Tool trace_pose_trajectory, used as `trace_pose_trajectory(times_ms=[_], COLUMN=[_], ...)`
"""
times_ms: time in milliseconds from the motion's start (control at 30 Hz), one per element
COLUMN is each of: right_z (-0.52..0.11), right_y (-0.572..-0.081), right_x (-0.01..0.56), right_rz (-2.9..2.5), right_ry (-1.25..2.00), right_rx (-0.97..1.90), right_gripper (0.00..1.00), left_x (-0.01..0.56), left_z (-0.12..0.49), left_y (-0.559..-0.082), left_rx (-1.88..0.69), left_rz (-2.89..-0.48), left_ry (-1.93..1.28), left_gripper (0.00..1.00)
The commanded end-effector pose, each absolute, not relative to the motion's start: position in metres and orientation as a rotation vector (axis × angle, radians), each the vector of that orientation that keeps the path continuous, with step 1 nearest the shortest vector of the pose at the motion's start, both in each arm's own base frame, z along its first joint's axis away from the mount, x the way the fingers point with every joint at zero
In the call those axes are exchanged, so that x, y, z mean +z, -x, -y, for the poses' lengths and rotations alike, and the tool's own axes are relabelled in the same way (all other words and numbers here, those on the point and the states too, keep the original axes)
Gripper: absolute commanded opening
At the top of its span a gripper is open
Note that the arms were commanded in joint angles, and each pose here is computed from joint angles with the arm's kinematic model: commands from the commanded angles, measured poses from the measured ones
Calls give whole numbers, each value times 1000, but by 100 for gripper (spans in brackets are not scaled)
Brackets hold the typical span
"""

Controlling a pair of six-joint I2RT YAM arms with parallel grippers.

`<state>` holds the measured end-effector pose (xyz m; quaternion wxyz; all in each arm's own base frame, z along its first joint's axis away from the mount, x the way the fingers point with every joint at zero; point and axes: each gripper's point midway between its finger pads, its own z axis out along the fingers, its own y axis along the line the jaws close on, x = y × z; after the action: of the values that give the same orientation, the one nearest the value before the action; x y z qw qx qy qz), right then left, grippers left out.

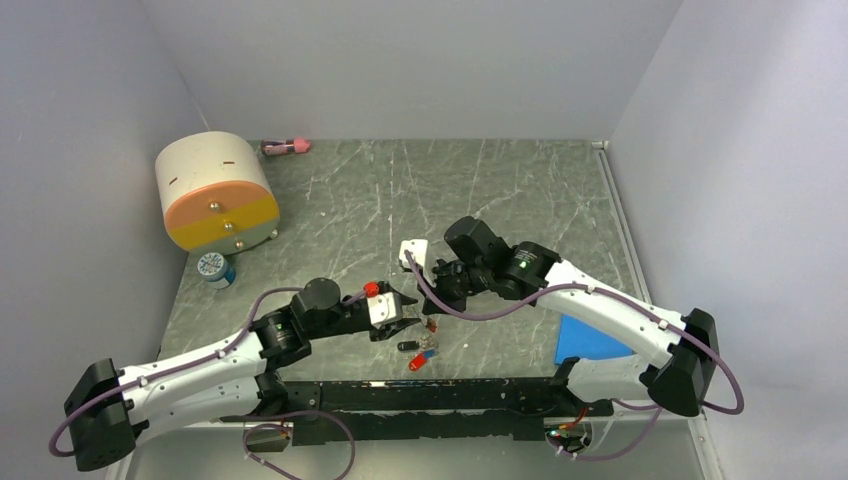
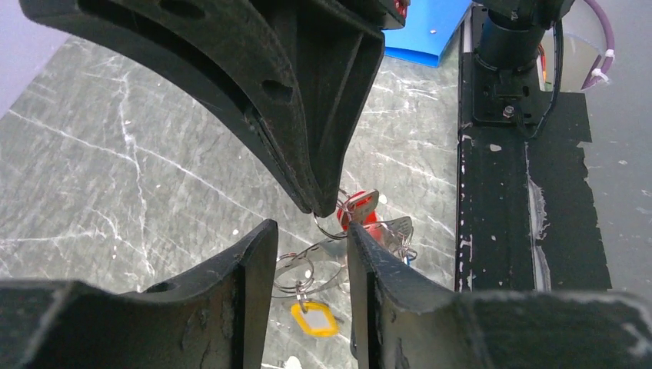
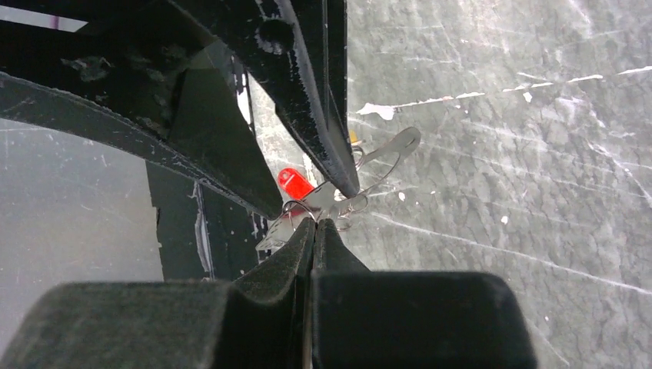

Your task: Put the keys on the keyring

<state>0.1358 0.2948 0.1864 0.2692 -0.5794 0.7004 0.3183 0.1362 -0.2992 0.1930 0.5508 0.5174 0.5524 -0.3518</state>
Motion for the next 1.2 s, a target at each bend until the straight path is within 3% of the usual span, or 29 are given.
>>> trace_pose_trajectory(times_ms=[0,367,1000,1167], right_z=[-291,-303,-307,-307], right_y=[-144,-137,-130,-130], right_x=[193,225,231,231], right_rz=[-1883,-1724,-1670,-1672], right_ry=[1555,1528,1553,1553], right_rx=[774,870,918,915], right_gripper=[0,0,0,0], left_x=[215,216,229,229], left_z=[307,306,312,314], left_y=[-133,-133,-132,-133], left_rx=[-847,-845,-873,-881], left_rz=[-1232,-1271,-1255,-1254], left_ry=[-1255,-1271,-1269,-1259], left_gripper=[42,27,25,34])
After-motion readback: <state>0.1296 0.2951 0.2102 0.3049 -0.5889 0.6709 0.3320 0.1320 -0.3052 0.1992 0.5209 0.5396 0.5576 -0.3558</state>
